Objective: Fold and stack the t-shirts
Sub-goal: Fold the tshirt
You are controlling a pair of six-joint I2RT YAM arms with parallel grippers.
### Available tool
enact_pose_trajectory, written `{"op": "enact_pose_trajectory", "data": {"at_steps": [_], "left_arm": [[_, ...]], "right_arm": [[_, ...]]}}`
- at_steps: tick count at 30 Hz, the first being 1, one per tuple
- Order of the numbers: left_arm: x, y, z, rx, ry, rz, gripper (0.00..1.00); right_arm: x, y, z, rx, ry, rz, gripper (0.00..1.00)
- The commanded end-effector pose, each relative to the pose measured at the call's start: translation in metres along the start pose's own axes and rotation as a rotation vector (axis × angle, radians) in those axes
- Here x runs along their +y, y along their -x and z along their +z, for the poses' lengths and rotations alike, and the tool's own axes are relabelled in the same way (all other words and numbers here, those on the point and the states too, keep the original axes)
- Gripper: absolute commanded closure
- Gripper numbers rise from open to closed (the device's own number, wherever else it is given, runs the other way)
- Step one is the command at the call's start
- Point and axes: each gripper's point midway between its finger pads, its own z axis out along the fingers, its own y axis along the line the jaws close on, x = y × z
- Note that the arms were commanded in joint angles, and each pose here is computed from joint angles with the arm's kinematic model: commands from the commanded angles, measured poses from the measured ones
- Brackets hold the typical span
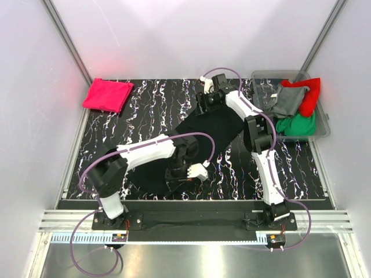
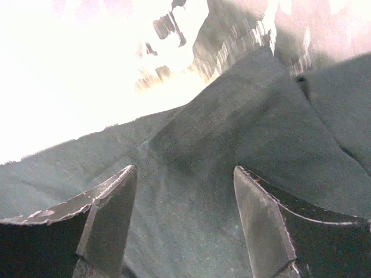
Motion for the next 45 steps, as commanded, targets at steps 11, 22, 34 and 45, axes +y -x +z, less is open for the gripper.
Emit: {"op": "enact_pose_trajectory", "data": {"at_steps": [11,22,34,45], "left_arm": [[0.004,0.031,-0.012,-0.061,0.012,-0.011,1.0],[0.008,0.031,-0.014,-0.055,0.001,-0.009,1.0],[0.002,0.023,-0.008,-0.057,-0.012,-0.038,1.0],[0.012,0.033,-0.001,-0.056,-0.021,-0.061,0.99]], "right_arm": [[0.026,0.103,-0.078,-0.272,-0.106,-0.135,0.22],[-0.001,-0.022,-0.095,-0.034,-0.157,0.088,0.23],[-0.024,-0.067,-0.057,0.098,-0.14,0.164,0.23],[-0.02,-0.052,0.005,0.101,-0.034,0.213,0.21]]}}
